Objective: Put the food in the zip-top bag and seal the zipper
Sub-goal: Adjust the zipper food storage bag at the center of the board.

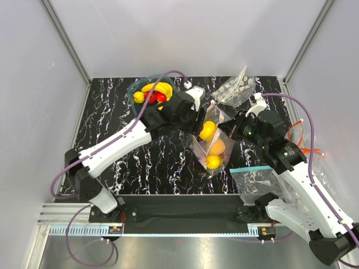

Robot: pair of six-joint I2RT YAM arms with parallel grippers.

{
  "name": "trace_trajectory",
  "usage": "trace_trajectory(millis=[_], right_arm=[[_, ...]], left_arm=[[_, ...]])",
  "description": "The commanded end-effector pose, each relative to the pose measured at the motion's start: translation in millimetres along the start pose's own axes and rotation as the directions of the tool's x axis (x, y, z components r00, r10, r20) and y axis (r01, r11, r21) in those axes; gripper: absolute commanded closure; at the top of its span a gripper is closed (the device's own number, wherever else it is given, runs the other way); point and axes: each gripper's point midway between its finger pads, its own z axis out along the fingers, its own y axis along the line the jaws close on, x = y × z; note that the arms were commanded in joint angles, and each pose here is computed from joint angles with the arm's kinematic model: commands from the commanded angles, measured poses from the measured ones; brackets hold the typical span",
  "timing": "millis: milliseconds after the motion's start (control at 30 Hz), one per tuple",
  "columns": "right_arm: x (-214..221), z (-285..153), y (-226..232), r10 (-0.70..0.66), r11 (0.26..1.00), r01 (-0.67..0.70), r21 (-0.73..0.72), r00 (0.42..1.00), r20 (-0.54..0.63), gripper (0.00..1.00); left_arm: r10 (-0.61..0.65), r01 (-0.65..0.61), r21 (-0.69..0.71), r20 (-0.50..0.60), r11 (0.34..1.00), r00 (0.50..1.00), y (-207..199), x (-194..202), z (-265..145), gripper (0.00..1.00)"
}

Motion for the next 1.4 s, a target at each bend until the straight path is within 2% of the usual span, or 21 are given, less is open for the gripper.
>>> trace_trajectory(millis=[0,33,67,167,300,433,633,700,833,933,967,1033,1067,1100,1133,1167,1233,1267,1367], right_arm=[[-20.6,-5.4,22.1,0.001,0.997,0.004,-0.074,0.998,0.064,1.0],[-21.3,-6.0,22.4,0.002,0.997,0.003,-0.076,0.998,0.068,1.0],[-21.2,-6.6,23.3,0.006,0.997,-0.001,-0.079,0.998,0.067,1.0],[-24.5,-8.8,27.7,0.012,0.996,-0.005,-0.094,0.997,0.075,1.0],[-30.5,-10.2,46.1,0.041,0.984,-0.027,-0.176,0.996,0.079,1.0],[-35.6,-7.6,61.1,0.075,0.968,-0.055,-0.244,0.994,0.074,1.0],[-42.7,-11.0,52.4,0.066,0.981,-0.043,-0.187,0.991,0.116,1.0],[-48.0,-14.4,47.7,0.05,0.988,-0.029,-0.149,0.99,0.135,1.0],[-63.0,-24.1,58.8,0.025,0.987,0.001,-0.159,0.987,0.162,1.0],[-56.4,-15.2,60.7,0.029,0.982,-0.002,-0.19,0.99,0.138,1.0],[-49.9,-11.2,63.2,0.027,0.976,-0.002,-0.217,0.993,0.111,1.0],[-28.7,8.9,57.3,0.035,0.972,-0.026,-0.235,0.999,0.032,1.0],[-21.4,16.3,55.2,0.04,0.97,-0.037,-0.24,0.999,0.005,0.99],[-5.4,31.9,44.1,0.049,0.974,-0.059,-0.22,0.998,-0.05,0.97],[-1.3,38.3,43.3,0.048,0.971,-0.061,-0.232,0.997,-0.062,0.91],[6.8,42.7,42.5,0.048,0.967,-0.07,-0.243,0.994,-0.095,0.85],[19.0,52.8,36.9,0.042,0.967,-0.075,-0.244,0.99,-0.138,0.74],[20.9,54.1,36.0,0.036,0.967,-0.071,-0.245,0.989,-0.143,0.58],[21.9,56.1,29.3,0.017,0.974,-0.046,-0.222,0.991,-0.134,0.38]], left_arm=[[0.044,-0.048,0.047,0.072,0.998,0.996,-11.8,-24.0,5.8,0.4],[0.05,-0.055,0.05,0.094,0.997,0.994,-13.8,-33.8,1.0,0.51],[0.068,-0.072,0.038,0.089,0.997,0.994,-11.6,-35.6,-4.7,0.77],[0.089,-0.091,0.006,0.158,0.996,0.983,-7.1,-62.2,-38.0,0.95],[0.094,-0.12,0.093,0.242,0.988,0.966,-23.8,-90.9,-87.7,0.98],[0.088,-0.13,0.154,0.251,0.979,0.964,-32.9,-92.7,-110.1,0.94],[0.095,-0.122,0.147,0.176,0.982,0.98,-27.6,-59.7,-71.7,0.94],[0.085,-0.115,0.208,0.148,0.971,0.985,-38.5,-52.0,-63.4,0.94],[0.04,-0.075,0.25,0.144,0.965,0.989,-45.8,-48.6,-54.3,0.96],[-0.01,-0.037,0.26,0.176,0.965,0.984,-39.8,-50.7,-54.6,0.98],[-0.029,-0.007,0.25,0.141,0.968,0.99,-32.5,-34.9,-43.3,1.0],[-0.079,0.029,0.279,0.168,0.96,0.983,-23.9,-34.2,-38.6,1.0],[-0.088,0.053,0.272,0.117,0.961,0.989,-15.3,-8.6,-23.2,1.0],[-0.103,0.068,0.276,0.116,0.959,0.988,-9.0,-3.9,-18.1,1.0],[-0.11,0.063,0.287,0.151,0.956,0.982,-7.5,-7.5,-17.2,1.0],[-0.11,0.075,0.271,0.116,0.96,0.987,0.0,13.2,-5.8,1.0],[-0.11,0.068,0.275,0.141,0.959,0.984,4.1,17.6,-0.4,1.0],[-0.111,0.069,0.276,0.139,0.959,0.984,5.6,22.8,2.7,1.0],[-0.115,0.074,0.266,0.143,0.961,0.983,11.5,37.5,9.6,1.0]])
